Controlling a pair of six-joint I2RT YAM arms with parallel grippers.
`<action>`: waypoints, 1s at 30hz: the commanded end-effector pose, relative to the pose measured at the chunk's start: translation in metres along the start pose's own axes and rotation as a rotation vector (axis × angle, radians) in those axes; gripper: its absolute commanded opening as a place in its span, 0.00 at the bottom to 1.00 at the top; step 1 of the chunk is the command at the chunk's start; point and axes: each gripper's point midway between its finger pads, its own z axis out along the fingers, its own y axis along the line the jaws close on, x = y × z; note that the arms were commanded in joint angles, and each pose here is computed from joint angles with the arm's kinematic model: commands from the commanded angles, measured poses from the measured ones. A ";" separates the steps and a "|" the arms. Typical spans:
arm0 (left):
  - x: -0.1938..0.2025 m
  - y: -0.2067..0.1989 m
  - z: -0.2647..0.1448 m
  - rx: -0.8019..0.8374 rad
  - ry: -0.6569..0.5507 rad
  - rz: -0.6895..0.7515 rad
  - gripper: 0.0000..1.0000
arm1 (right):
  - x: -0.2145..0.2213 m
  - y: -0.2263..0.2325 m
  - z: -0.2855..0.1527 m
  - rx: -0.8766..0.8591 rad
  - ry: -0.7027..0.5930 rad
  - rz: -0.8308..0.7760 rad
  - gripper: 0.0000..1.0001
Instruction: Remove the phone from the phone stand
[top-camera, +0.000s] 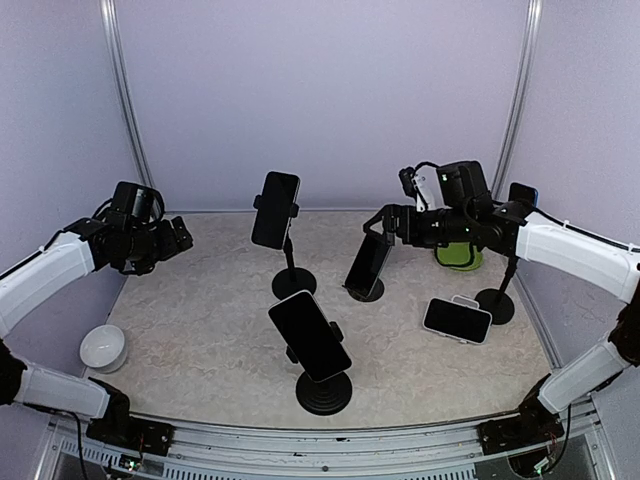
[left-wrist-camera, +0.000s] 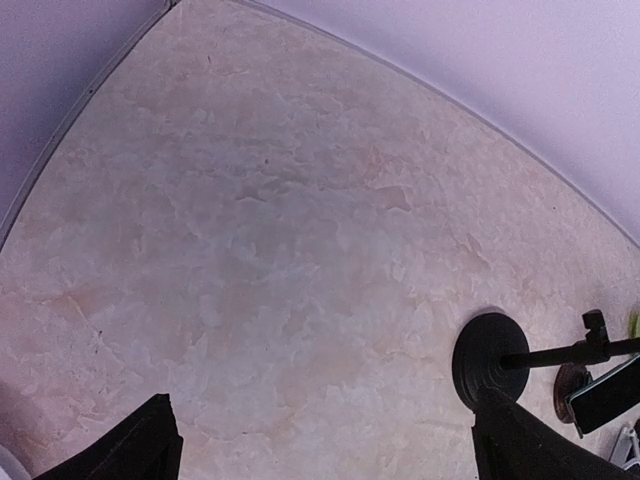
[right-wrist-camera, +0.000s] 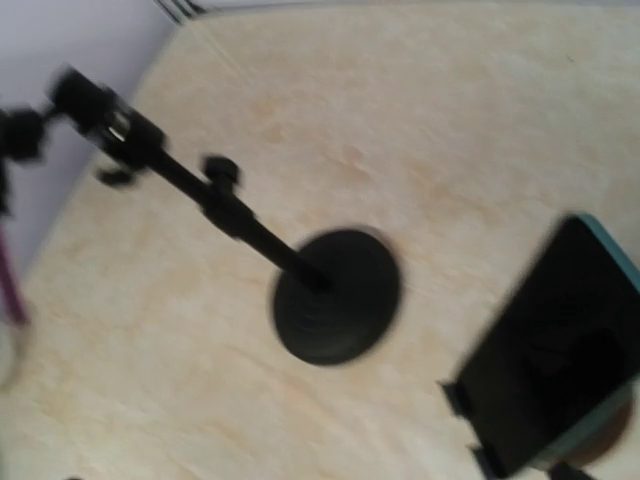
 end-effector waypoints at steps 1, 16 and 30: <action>-0.029 -0.008 -0.013 -0.007 -0.097 -0.002 0.99 | -0.040 0.028 0.004 -0.115 -0.073 0.036 1.00; -0.068 -0.048 -0.062 0.164 -0.218 0.210 0.99 | -0.071 0.094 0.040 -0.419 -0.020 0.047 0.99; -0.054 -0.067 -0.055 0.227 -0.195 0.251 0.99 | -0.042 0.126 0.089 -0.457 0.097 0.033 0.89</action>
